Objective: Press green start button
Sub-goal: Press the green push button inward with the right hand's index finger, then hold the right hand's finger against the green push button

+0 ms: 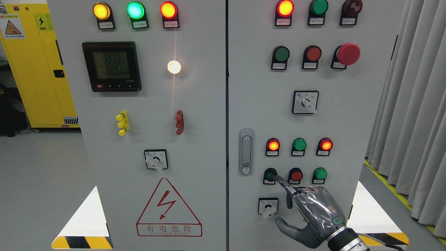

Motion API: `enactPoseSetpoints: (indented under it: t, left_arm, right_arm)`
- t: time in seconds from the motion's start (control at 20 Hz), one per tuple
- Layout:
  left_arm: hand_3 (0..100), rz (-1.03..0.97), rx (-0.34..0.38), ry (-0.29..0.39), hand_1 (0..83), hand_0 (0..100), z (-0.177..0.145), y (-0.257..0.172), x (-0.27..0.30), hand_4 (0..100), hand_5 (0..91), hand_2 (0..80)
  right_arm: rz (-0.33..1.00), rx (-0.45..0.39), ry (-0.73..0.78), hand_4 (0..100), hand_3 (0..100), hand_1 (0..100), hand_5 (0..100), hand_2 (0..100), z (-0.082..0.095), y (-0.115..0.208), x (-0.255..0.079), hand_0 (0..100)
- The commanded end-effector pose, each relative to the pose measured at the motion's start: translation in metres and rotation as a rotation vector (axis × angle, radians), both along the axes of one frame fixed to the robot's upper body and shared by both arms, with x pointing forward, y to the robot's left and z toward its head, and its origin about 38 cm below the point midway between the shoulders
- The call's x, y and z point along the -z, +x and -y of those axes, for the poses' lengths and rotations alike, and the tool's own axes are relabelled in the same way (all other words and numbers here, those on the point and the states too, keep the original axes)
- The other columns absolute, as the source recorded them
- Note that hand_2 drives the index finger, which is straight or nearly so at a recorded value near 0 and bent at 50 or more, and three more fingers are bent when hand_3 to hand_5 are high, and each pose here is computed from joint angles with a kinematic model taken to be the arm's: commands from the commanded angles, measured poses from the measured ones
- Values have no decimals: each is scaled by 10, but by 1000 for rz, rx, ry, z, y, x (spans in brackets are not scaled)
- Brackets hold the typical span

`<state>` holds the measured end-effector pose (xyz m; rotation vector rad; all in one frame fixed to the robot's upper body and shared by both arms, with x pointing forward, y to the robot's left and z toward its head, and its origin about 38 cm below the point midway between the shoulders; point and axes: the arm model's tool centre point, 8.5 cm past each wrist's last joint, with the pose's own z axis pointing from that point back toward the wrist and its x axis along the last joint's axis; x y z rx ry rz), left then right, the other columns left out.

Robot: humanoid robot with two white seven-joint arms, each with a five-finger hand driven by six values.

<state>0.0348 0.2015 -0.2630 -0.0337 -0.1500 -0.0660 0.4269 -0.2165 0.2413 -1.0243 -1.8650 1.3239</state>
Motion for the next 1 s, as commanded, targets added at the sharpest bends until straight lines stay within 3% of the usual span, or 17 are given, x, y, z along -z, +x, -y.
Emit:
enactPoseSetpoints:
  t: [0.0,0.4,0.7,0.75,0.9,0.95]
  left_arm:
    - [0,28,0,-4,556,120,2,9,0,0,0,0]
    - [0,26,0,-4,556,120,2,9,0,0,0,0]
    - [0,26,0,-4,556,120,2,9,0,0,0,0]
    - [0,26,0,-4,556,120,2,9,0,0,0,0]
    - [0,26,0,-4,556,120,2,9,0,0,0,0]
    - [0,26,-2,-4,556,120,2,9,0,0,0,0]
  right_arm:
    - [-16,2,11,815,693,686,757,0,0,3,6,324]
    - [100,-14,60,810,674,682,752,0,-1,-23,-8,336]
    - [40,-173,344,787,705,669,689,0,-12,-37,-1,347]
    - [19,-216,417,703,685,653,577,0,-15,-40,1,345]
    - [-38,-332,591,532,529,638,425,0,-26,-50,6,342]
    - [-61,-368,631,400,381,632,295,0,-30,-53,7,342]
